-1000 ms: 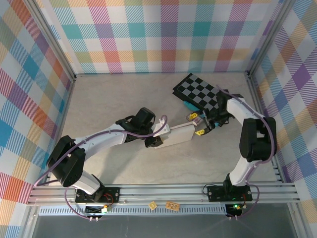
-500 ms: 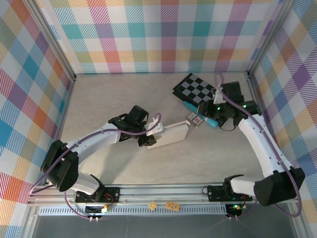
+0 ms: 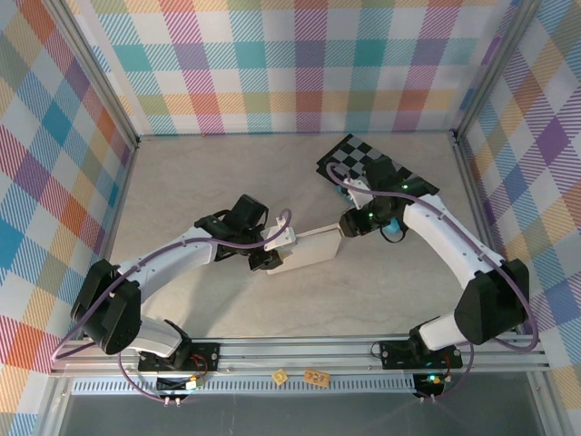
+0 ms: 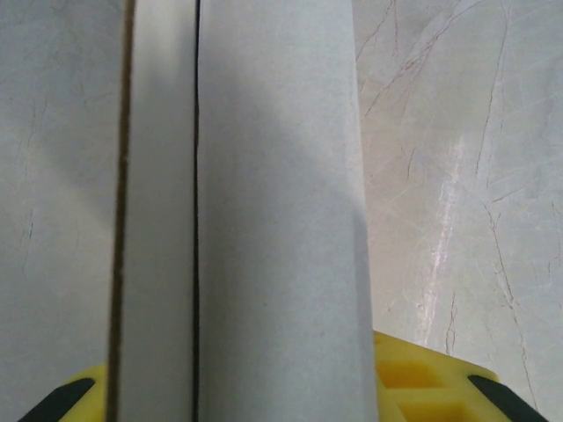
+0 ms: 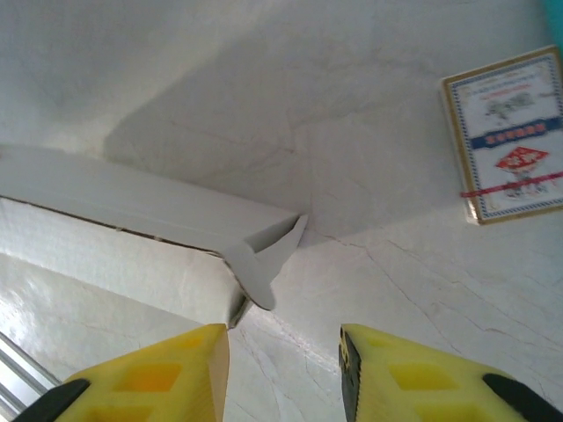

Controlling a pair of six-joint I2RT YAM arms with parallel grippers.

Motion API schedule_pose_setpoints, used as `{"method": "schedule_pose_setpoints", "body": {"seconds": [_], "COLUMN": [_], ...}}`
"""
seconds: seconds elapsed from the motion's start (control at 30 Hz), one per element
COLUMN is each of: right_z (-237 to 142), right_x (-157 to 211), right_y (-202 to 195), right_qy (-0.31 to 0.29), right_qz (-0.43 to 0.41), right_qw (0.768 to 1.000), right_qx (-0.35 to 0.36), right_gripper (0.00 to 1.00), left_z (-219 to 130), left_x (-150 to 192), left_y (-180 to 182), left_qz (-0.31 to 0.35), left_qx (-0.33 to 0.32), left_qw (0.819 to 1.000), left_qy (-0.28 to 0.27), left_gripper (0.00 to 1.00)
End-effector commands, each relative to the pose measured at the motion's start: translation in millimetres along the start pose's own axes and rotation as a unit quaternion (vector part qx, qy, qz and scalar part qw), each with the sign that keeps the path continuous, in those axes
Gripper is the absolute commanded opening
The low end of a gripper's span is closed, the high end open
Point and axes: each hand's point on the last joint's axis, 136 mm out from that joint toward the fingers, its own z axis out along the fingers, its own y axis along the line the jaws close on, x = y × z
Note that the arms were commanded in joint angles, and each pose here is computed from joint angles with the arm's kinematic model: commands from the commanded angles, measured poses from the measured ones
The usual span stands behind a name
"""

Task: Fold the paper box

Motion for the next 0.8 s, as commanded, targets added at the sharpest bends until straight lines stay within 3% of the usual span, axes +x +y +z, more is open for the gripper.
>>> {"method": "schedule_pose_setpoints", "body": {"seconds": [0.0, 0.77], "right_z": [-3, 11], "right_x": [-9, -16], "right_y": [6, 12], "right_qy": [0.003, 0.025], "right_qz": [-0.050, -0.071], "right_qw": [0.999, 0.997], "right_qx": [-0.003, 0.003], "right_gripper": [0.37, 0.22], "left_z": [-2, -1], "left_x": [8, 8], "left_y": [-5, -2], "left_qz": [-0.001, -0.007], "left_qx": [0.012, 0.014], "left_qw": [1.000, 1.000], "left_qy": [0.005, 0.005], "left_gripper": [0.34, 0.34]}}
